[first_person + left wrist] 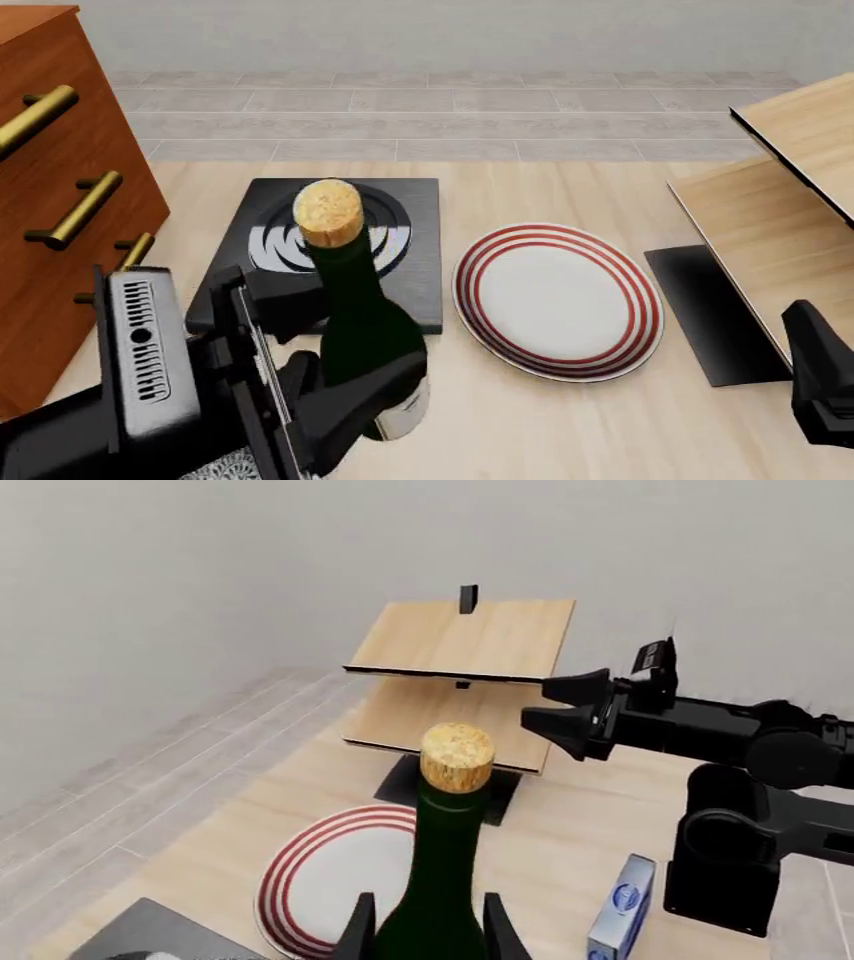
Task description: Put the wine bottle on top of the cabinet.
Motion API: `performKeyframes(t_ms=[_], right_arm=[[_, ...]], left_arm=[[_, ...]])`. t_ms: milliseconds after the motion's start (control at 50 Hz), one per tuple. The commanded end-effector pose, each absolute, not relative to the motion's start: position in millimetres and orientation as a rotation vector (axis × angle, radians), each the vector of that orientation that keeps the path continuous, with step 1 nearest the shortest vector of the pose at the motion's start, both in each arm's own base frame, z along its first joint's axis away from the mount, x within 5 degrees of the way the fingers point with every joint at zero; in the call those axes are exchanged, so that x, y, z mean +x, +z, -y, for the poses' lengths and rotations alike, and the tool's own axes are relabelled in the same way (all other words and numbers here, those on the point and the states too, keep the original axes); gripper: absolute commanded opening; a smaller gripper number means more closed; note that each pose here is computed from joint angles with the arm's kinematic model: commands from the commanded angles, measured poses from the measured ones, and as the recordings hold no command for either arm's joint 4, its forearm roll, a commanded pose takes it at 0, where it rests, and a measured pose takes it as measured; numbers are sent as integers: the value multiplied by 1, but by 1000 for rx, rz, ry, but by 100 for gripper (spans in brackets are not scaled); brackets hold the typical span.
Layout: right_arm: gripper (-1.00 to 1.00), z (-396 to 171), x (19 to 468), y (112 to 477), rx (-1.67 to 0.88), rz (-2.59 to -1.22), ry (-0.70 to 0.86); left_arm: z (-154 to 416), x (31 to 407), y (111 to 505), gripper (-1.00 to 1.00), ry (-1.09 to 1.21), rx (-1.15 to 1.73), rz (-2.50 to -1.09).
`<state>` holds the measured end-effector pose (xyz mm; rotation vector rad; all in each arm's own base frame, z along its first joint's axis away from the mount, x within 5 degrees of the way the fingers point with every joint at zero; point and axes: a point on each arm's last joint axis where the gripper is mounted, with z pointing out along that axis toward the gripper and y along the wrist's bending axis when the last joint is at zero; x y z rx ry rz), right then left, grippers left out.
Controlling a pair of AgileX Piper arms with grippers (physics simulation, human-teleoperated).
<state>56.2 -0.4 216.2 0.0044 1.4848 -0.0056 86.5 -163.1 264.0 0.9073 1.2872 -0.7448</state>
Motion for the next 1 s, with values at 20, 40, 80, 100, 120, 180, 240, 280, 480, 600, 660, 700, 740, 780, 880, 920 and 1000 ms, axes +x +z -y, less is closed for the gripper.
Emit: performKeyframes(t_ms=[20,40,80,100,120,180,240,280,480,600,660,700,740,780,880,920,1000], right_arm=[[100,0,56,216,5,-1485,-6],[100,0,56,216,4,-1485,-6],[100,0,56,216,4,-1485,-5],[100,0,56,216,4,-1485,-6],[100,0,56,216,4,-1485,-5],[100,0,56,216,4,-1485,-6],[100,0,56,216,4,-1485,-6],[100,0,56,216,4,-1485,-6],[100,0,56,216,4,-1485,-6],[100,0,56,216,4,-1485,-6],[100,0,56,216,5,-1485,-5],[100,0,56,216,4,-1485,-6],[100,0,56,216,4,-1485,-6],[100,0,56,216,4,-1485,-5],[100,0,56,216,4,-1485,-6],[100,0,56,216,4,-1485,-5],[100,0,56,216,4,-1485,-5]], left_arm=[[150,89,282,-100,-689,877,-1273],[149,89,283,-100,-687,874,-1273],[148,89,284,-100,-685,872,-1273],[146,89,285,-100,-679,867,-1274],[145,90,287,-100,-676,862,-1276],[143,90,289,-100,-670,856,-1278],[138,91,294,-100,-661,839,-1280],[136,91,297,-100,-652,831,-1281],[133,95,303,-100,-621,820,-1297],[129,97,310,-100,-605,801,-1304],[125,98,314,-100,-588,783,-1312],[123,100,317,-100,-577,772,-1318],[120,102,319,-100,-556,762,-1326],[117,103,322,-100,-541,751,-1330],[113,104,329,-100,-522,728,-1338],[108,105,333,-100,-506,708,-1339],[104,106,339,-100,-492,687,-1340]])
